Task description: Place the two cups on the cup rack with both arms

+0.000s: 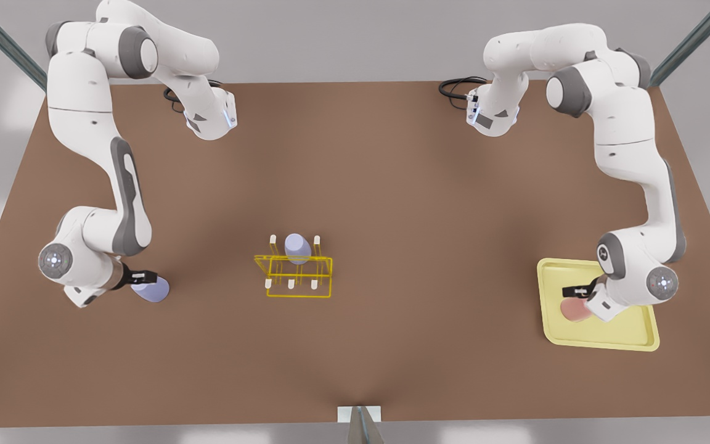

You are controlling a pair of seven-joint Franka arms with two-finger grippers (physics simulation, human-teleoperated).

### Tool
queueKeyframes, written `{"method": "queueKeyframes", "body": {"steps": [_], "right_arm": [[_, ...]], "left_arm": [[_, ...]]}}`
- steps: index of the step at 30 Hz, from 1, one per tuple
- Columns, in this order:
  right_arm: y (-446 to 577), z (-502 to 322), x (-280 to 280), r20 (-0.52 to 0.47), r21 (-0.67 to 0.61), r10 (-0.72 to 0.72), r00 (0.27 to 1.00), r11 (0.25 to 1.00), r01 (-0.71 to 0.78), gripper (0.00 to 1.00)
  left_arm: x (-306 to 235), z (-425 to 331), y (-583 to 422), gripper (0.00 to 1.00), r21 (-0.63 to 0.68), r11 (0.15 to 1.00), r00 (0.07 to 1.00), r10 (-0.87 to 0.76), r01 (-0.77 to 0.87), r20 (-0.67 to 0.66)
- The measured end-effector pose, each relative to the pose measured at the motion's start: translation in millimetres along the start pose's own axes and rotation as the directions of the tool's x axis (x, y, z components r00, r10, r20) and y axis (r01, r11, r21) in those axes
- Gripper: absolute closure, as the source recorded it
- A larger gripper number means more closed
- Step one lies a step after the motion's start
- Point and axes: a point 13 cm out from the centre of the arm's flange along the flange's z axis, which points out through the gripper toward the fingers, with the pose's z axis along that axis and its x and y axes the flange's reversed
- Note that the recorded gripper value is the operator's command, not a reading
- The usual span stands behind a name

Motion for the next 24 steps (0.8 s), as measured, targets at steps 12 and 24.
{"method": "queueKeyframes", "body": {"steps": [12,24], "right_arm": [[-8.0,55.4,0.1,0.041,0.010,-0.044,0.998,0.999,0.044,0.00],[-8.4,71.4,-3.5,0.051,0.014,-0.073,0.996,0.997,0.072,0.18]], "left_arm": [[-26.6,2.4,8.7,0.00,-0.025,0.998,0.994,0.056,-0.053,0.098],[-28.2,9.5,2.2,0.14,0.010,0.998,0.992,0.059,-0.061,0.110]]}}
